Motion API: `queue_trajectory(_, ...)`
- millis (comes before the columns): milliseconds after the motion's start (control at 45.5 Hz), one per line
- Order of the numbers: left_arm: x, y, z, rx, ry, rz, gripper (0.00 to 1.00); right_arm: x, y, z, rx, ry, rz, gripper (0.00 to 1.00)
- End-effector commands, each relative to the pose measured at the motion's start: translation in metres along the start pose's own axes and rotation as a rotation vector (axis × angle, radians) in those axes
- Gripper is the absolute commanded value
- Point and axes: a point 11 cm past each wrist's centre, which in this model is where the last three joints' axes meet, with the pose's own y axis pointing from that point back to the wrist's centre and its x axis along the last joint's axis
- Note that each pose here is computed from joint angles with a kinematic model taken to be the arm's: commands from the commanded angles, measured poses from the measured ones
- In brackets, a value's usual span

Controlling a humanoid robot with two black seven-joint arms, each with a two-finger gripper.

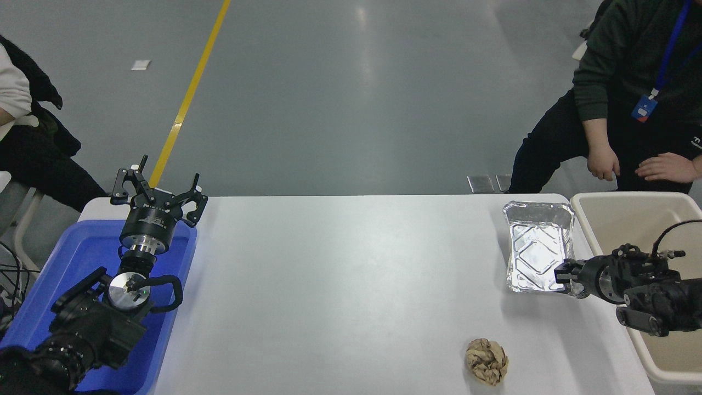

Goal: Pick up foil plate and place in dustbin

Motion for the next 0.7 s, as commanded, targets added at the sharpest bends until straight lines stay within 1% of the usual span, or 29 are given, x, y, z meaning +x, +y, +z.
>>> queue_trajectory(0,0.0,0.0,0.0,0.0,0.0,0.0,0.99,0.037,0.044,0.015,0.058,0.01,-0.019,0.0)
queue_trajectory(176,0.0,0.0,0.0,-0.001,0.0,0.0,0.99,0.078,0.082,-0.002,0.142,0.022,-0.074,0.0)
queue_trajectory(308,-0.001,0.0,0.0,0.001,0.0,-0.001,0.99,0.118,0.109,-0.02,0.186,0.032,-0.078,0.0)
queue_trajectory(440,0.0,0.0,0.0,0.0,0.0,0.0,0.99,0.147,0.13,-0.029,0.199,0.037,-0.088,0.0)
queue_trajectory(681,0.0,0.0,0.0,0.001,0.0,0.001,0.99,0.187,0.164,-0.033,0.211,-0.045,-0.116,0.0)
